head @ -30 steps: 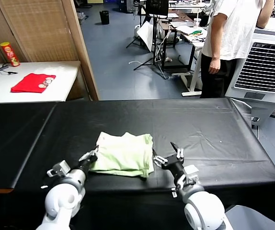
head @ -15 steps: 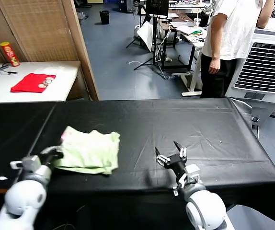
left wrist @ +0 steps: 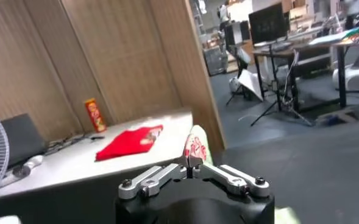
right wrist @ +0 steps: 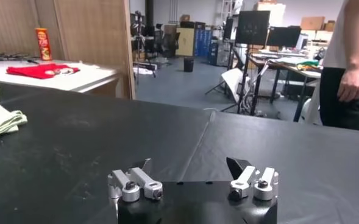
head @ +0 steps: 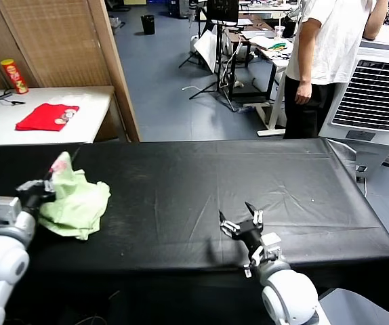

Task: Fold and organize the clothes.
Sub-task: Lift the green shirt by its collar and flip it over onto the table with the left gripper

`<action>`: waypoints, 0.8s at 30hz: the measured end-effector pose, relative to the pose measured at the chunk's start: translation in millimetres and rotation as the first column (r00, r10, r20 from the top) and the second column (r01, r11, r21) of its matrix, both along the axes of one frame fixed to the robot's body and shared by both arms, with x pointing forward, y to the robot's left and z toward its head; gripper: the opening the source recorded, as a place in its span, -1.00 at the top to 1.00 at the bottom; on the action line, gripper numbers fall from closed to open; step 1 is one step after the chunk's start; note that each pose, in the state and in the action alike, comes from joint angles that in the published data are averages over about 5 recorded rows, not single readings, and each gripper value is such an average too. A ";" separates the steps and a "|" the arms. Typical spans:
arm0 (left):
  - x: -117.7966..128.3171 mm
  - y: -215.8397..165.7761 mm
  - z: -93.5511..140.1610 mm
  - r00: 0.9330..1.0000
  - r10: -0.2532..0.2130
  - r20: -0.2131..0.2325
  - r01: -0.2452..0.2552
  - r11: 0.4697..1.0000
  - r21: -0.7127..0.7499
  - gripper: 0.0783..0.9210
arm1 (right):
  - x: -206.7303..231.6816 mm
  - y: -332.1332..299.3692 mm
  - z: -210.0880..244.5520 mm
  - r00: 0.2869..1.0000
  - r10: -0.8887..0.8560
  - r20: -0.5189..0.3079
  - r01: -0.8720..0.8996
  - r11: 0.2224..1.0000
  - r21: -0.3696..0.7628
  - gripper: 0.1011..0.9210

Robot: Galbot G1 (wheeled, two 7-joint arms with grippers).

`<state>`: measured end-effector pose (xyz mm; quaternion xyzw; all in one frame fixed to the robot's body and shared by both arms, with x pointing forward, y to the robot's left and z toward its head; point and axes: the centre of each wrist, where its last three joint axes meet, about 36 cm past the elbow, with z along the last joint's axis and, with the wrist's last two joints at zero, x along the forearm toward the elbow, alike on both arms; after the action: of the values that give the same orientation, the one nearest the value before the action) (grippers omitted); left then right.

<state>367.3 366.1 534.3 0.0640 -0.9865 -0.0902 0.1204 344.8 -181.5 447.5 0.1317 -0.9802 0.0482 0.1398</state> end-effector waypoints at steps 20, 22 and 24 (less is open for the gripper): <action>7.6 -172.2 -48.7 0.966 -0.256 0.022 0.236 0.852 -0.467 0.87 | -12.1 -17.5 5.2 1.000 -0.030 0.001 0.030 1.000 -0.011 -0.70; 6.1 -186.8 -58.2 0.960 -0.277 0.032 0.259 0.842 -0.473 0.83 | -10.1 -19.7 5.4 1.000 -0.019 -0.008 0.019 1.000 0.000 -0.70; 4.4 -198.8 -65.9 0.953 -0.301 0.035 0.281 0.834 -0.474 0.68 | -7.5 -21.0 4.9 1.000 -0.004 -0.024 0.004 1.000 0.018 -0.70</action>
<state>371.6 167.3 468.4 -0.1200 -0.9739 0.1351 0.1374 337.3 -202.6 452.4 0.1316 -0.9791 0.0377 0.1503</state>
